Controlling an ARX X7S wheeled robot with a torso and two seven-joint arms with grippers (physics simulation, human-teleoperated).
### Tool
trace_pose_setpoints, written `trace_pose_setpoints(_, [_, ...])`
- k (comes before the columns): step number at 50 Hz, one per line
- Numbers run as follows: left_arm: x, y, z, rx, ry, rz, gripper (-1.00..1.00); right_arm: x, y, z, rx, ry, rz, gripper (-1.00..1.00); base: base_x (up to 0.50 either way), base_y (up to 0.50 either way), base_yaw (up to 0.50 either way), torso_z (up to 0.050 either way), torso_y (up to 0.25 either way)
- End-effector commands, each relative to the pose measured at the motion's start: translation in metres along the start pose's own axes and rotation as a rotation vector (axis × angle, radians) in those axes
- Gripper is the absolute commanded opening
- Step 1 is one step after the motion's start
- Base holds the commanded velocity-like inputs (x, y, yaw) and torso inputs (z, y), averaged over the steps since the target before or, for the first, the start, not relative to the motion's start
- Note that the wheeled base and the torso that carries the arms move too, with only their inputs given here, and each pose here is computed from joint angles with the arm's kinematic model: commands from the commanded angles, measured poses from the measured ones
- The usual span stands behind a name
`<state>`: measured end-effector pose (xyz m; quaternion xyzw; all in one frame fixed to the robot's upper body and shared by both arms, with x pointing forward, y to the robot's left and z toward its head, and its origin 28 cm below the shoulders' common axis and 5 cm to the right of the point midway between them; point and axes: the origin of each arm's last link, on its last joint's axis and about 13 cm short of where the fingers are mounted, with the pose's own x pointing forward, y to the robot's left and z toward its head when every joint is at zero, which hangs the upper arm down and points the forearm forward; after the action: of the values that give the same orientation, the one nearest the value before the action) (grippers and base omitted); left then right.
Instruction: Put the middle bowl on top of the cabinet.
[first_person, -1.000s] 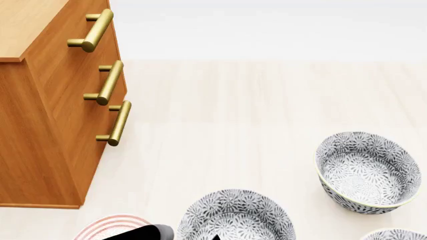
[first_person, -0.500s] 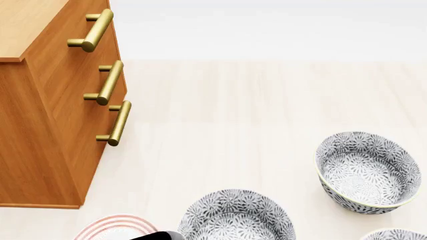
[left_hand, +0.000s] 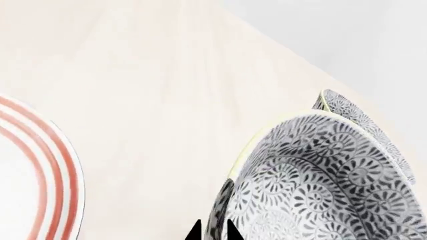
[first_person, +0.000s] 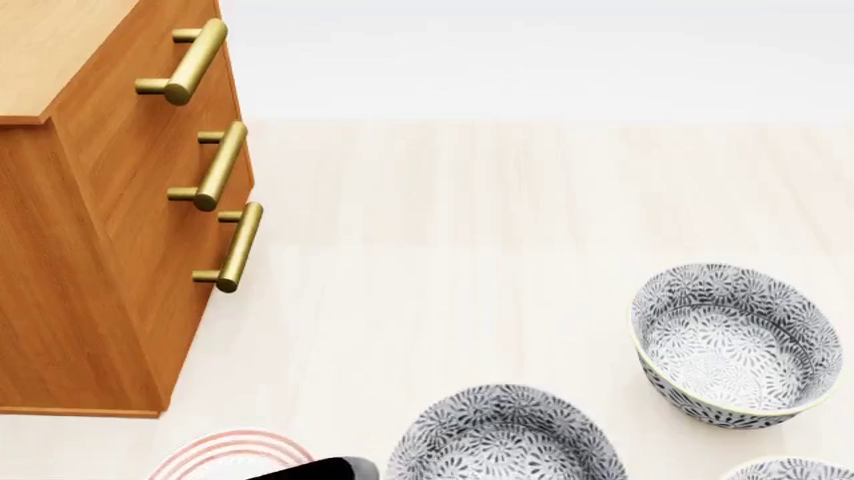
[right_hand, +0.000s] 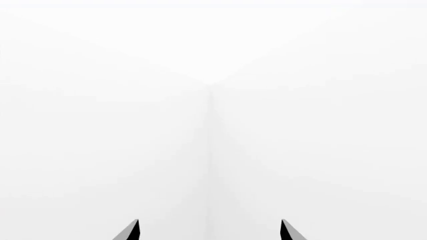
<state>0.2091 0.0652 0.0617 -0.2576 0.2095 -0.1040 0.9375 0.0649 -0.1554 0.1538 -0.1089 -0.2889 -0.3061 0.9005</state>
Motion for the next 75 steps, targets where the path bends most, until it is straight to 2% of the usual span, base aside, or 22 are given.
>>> trace_pose_setpoints(1, [0.003,0.012,-0.013,-0.072,0.043,0.023,-1.00,-0.001,-0.001,0.002,0.001,-0.006,0.001,1.00,0.00,0.00,0.00,0.000,0.000])
trace_pose_setpoints(5, [-0.001,0.012,-0.007,-0.148,0.009,-0.064,-1.00,-0.001,-0.001,0.002,0.002,-0.007,0.002,1.00,0.00,0.00,0.00,0.000,0.000])
trace_pose_setpoints(6, [-0.004,0.011,-0.004,-0.183,-0.020,-0.121,-1.00,-0.001,-0.001,0.002,0.003,-0.008,0.001,1.00,0.00,0.00,0.00,0.000,0.000])
trace_pose_setpoints(8, [-0.007,0.010,0.001,-0.198,-0.035,-0.153,-1.00,-0.001,-0.001,0.003,0.002,-0.010,0.002,1.00,0.00,0.00,0.00,0.030,0.090])
trace_pose_setpoints(19, [-0.022,0.003,0.017,-0.124,-0.172,-0.182,-1.00,0.000,0.001,0.004,0.001,-0.018,0.003,1.00,0.00,0.00,0.00,0.044,0.169])
trace_pose_setpoints(40, [-0.046,-0.009,0.040,-0.121,-0.252,-0.265,-1.00,0.001,0.005,0.004,0.006,-0.028,0.010,1.00,0.00,0.00,0.00,0.045,0.176])
trace_pose_setpoints(51, [-0.078,-0.029,0.065,-0.101,-0.328,-0.385,-1.00,0.001,0.007,0.004,0.006,-0.031,0.008,1.00,0.00,0.00,0.00,0.045,0.185])
trace_pose_setpoints(56, [-0.097,-0.041,0.086,-0.058,-0.398,-0.448,-1.00,0.001,0.006,0.005,0.007,-0.033,0.002,1.00,0.00,0.00,0.00,0.044,0.175])
trace_pose_setpoints(60, [-0.110,-0.050,0.102,-0.068,-0.435,-0.485,-1.00,0.001,0.009,0.005,0.007,-0.034,0.005,1.00,0.00,0.00,0.00,0.004,0.000])
trace_pose_setpoints(65, [-0.120,-0.057,0.118,-0.038,-0.494,-0.490,-1.00,0.001,0.010,0.005,0.007,-0.033,0.005,1.00,0.00,0.00,0.00,0.000,0.000])
trace_pose_setpoints(66, [-0.123,-0.059,0.121,-0.061,-0.506,-0.510,-1.00,0.001,0.009,0.006,0.006,-0.034,0.003,1.00,0.00,0.00,0.00,0.000,0.000])
trace_pose_setpoints(72, [-0.139,-0.068,0.141,-0.020,-0.554,-0.518,-1.00,0.001,0.010,0.006,0.005,-0.035,-0.003,1.00,0.00,0.00,0.00,0.000,0.000])
trace_pose_setpoints(75, [-0.145,-0.074,0.150,0.044,-0.547,-0.501,-1.00,0.000,0.011,0.006,0.005,-0.036,-0.004,1.00,0.00,0.00,0.00,0.000,0.000])
